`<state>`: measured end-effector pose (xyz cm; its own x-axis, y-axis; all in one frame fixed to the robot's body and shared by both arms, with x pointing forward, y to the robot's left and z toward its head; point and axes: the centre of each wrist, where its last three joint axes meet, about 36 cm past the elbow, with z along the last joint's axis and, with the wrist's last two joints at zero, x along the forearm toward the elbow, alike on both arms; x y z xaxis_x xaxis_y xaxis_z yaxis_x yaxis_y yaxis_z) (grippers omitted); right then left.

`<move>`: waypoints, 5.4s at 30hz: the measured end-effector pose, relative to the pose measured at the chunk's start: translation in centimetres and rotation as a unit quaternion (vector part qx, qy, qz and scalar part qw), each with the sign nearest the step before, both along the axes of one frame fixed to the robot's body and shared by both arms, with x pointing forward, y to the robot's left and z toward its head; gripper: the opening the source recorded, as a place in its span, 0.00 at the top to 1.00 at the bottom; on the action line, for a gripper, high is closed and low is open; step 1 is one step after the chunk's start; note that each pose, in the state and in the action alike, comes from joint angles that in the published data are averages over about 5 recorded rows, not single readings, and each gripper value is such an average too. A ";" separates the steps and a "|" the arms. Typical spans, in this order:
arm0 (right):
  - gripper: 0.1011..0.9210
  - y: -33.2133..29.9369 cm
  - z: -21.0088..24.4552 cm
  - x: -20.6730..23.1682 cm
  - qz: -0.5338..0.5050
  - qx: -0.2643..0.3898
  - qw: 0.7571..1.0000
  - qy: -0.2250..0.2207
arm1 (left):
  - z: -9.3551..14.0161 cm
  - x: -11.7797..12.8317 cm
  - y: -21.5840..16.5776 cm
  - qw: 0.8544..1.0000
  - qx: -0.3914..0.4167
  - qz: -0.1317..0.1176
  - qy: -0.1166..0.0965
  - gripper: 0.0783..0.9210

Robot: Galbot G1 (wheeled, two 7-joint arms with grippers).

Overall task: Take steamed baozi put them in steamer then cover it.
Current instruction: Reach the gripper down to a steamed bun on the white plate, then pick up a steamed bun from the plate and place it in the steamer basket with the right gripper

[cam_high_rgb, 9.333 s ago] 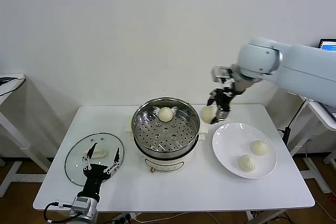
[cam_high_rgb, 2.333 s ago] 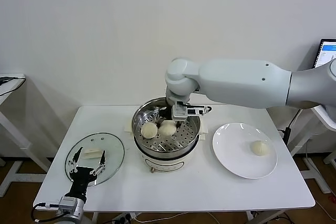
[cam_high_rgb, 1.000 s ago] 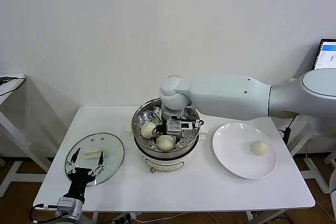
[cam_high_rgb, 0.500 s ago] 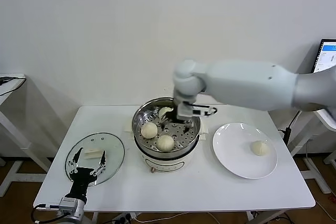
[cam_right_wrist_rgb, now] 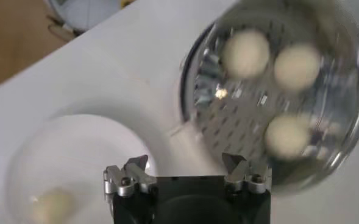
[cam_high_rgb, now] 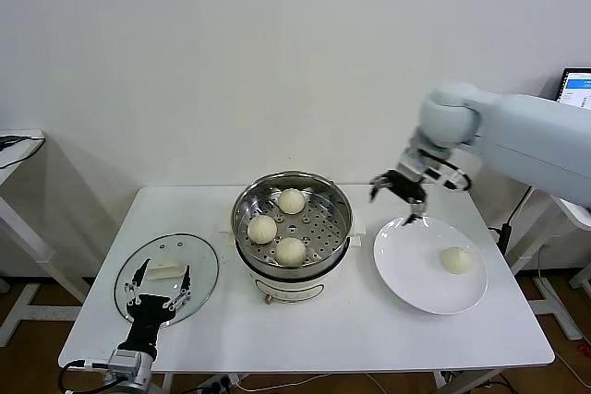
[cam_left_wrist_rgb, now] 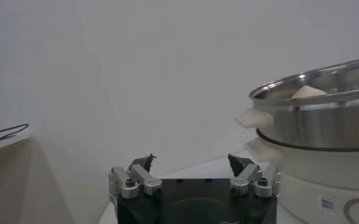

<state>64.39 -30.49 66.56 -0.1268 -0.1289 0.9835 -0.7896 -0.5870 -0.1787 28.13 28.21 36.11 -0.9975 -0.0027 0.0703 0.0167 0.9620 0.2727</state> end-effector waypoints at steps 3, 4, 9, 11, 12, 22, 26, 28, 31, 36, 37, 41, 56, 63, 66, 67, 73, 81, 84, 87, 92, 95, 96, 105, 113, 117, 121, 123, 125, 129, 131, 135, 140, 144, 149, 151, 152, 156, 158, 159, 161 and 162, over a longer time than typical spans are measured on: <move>0.12 -3.2 -1.7 0.1 -0.058 -0.002 0.998 0.005 | 0.0 0.0 -0.1 1.000 0.000 0.000 0.000 0.12; 0.12 -4.2 -2.3 0.1 -0.076 -0.003 0.997 0.007 | 0.0 0.0 -0.1 1.000 0.000 -0.001 -0.001 0.12; 0.12 -8.1 -5.5 0.1 -0.150 -0.012 0.989 0.015 | -0.1 0.1 -0.1 1.000 0.001 0.000 0.000 0.12; 0.12 -9.5 -6.7 0.0 -0.173 -0.015 0.985 0.018 | -0.1 0.1 0.0 1.000 0.001 0.000 0.000 0.12; 0.12 -10.1 -7.3 0.0 -0.184 -0.017 0.983 0.020 | -0.1 0.2 0.0 1.000 0.001 0.000 0.001 0.12; 0.12 -14.4 -12.3 -0.8 -0.255 -0.031 0.966 0.023 | -0.3 0.3 0.0 1.000 0.001 -0.001 0.003 0.12; 0.12 -15.3 -13.8 -0.9 -0.272 -0.032 0.962 0.019 | -0.4 0.3 0.0 1.000 0.001 0.000 0.005 0.12; 0.12 -15.6 -14.4 -1.0 -0.279 -0.032 0.960 0.016 | -0.4 0.3 0.0 1.000 0.001 0.000 0.005 0.12; 0.12 -15.9 -15.2 -1.0 -0.288 -0.032 0.957 0.012 | -0.5 0.3 0.0 1.000 0.001 -0.001 0.006 0.12; 0.12 -16.2 -16.4 -0.9 -0.298 -0.031 0.954 0.008 | -0.6 0.4 0.0 1.000 0.001 -0.001 0.007 0.12; 0.12 -16.2 -16.7 -0.9 -0.299 -0.031 0.954 0.008 | -0.6 0.4 0.0 1.000 0.001 -0.001 0.007 0.12; 0.12 -16.1 -17.7 -0.7 -0.303 -0.029 0.953 0.007 | -0.6 0.5 0.0 1.000 0.001 -0.001 0.007 0.12; 0.12 -15.0 -20.0 -0.1 -0.304 -0.025 0.952 0.004 | -0.9 0.8 0.1 1.000 0.002 0.000 0.009 0.12; 0.22 -14.8 -20.2 0.1 -0.303 -0.026 0.953 0.005 | -0.9 0.9 0.1 1.000 0.001 0.000 0.009 0.12; 0.27 -14.8 -20.2 0.1 -0.303 -0.026 0.953 0.005 | -0.9 0.9 0.0 1.000 0.000 0.000 0.010 0.12; 0.27 -14.8 -20.2 0.1 -0.303 -0.027 0.953 0.005 | -0.9 0.9 0.0 1.000 0.000 0.000 0.010 0.12; 0.28 -14.9 -19.8 0.1 -0.303 -0.028 0.953 0.007 | -0.8 0.8 0.0 1.000 0.000 0.000 0.009 0.12; 0.28 -15.2 -17.4 0.0 -0.309 -0.022 0.951 0.009 | -0.7 0.8 -0.1 1.000 0.000 0.000 0.007 0.12; 0.28 -15.3 -15.6 -0.1 -0.312 -0.016 0.950 0.008 | -0.7 0.8 -0.2 1.000 0.000 -0.001 0.007 0.12; 0.28 -15.2 -13.3 -0.3 -0.316 -0.007 0.949 0.004 | -0.7 0.9 -0.3 1.000 0.000 -0.002 0.007 0.12; 0.28 -13.9 -9.1 -0.8 -0.313 0.013 0.950 -0.001 | -0.9 0.9 -0.2 1.000 0.001 -0.005 0.010 0.12; 0.27 -12.1 -6.4 -0.9 -0.303 0.025 0.953 -0.003 | -0.9 0.9 -0.2 1.000 0.002 -0.007 0.010 0.12; 0.27 -11.4 -5.5 -1.0 -0.299 0.029 0.954 -0.004 | -0.9 0.9 -0.1 1.000 0.002 -0.008 0.010 0.12; 0.26 -4.2 1.3 -1.6 -0.267 0.061 0.962 0.007 | -0.7 1.1 0.5 1.000 0.004 -0.013 0.008 0.12; 0.24 3.3 4.2 -1.0 -0.244 0.075 0.966 0.031 | -0.5 1.5 1.0 1.000 0.002 -0.012 0.003 0.12; 0.25 7.3 4.5 -0.4 -0.230 0.073 0.970 0.043 | -0.6 1.6 1.3 1.000 0.001 -0.009 0.004 0.12; 0.25 11.0 4.3 0.5 -0.214 0.068 0.973 0.051 | -0.6 1.6 1.5 1.000 0.001 -0.007 0.005 0.12; 0.25 12.7 4.0 1.0 -0.208 0.065 0.974 0.055 | -0.6 1.6 1.7 1.000 0.002 -0.005 0.006 0.12; 0.25 14.2 3.6 1.5 -0.203 0.063 0.976 0.057 | -0.6 1.6 1.8 1.000 0.003 -0.004 0.006 0.12; 0.25 16.9 2.7 2.5 -0.194 0.059 0.977 0.060 | -0.6 1.6 2.0 1.000 0.003 -0.003 0.006 0.12; 0.25 18.0 2.1 3.0 -0.191 0.057 0.978 0.061 | -0.7 1.6 2.0 1.000 0.002 -0.002 0.006 0.12; 0.25 19.5 0.9 3.9 -0.188 0.053 0.979 0.061 | -0.7 1.6 2.0 1.000 0.002 -0.002 0.007 0.12; 0.25 20.3 -0.9 4.5 -0.189 0.045 0.979 0.065 | -0.8 1.6 2.2 1.000 0.003 0.000 0.008 0.12; 0.25 20.5 -2.1 4.8 -0.191 0.039 0.978 0.068 | -0.8 1.6 2.3 1.000 0.003 0.000 0.008 0.12; 0.25 20.3 -3.2 5.1 -0.194 0.032 0.978 0.069 | -0.8 1.6 2.2 1.000 0.002 0.000 0.009 0.12; 0.25 20.2 -3.6 5.2 -0.196 0.030 0.978 0.069 | -0.8 1.6 2.2 1.000 0.002 0.000 0.009 0.12; 0.25 20.2 -3.8 5.3 -0.197 0.029 0.978 0.069 | -0.8 1.6 2.2 1.000 0.002 0.000 0.009 0.12; 0.25 20.0 -4.2 5.5 -0.199 0.028 0.977 0.067 | -0.8 1.6 2.2 1.000 0.002 -0.001 0.009 0.12; 0.25 20.1 -4.4 5.5 -0.200 0.027 0.977 0.066 | -0.8 1.6 2.2 1.000 0.001 -0.001 0.008 0.12; 0.24 20.1 -4.5 5.5 -0.200 0.027 0.977 0.066 | -0.8 1.6 2.1 1.000 0.001 -0.001 0.008 0.12; 0.24 20.3 -4.7 5.6 -0.199 0.026 0.977 0.066 | -0.8 1.6 2.1 1.000 0.001 -0.002 0.008 0.12; 0.24 20.4 -4.8 5.6 -0.199 0.026 0.977 0.066 | -0.8 1.6 2.1 1.000 0.000 -0.002 0.008 0.12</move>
<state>69.96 -10.10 61.73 -0.0494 -0.1457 0.9881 -0.9716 -0.2220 -0.0813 29.77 30.27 35.31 -0.9962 0.0007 0.0867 0.0245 0.9616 0.2733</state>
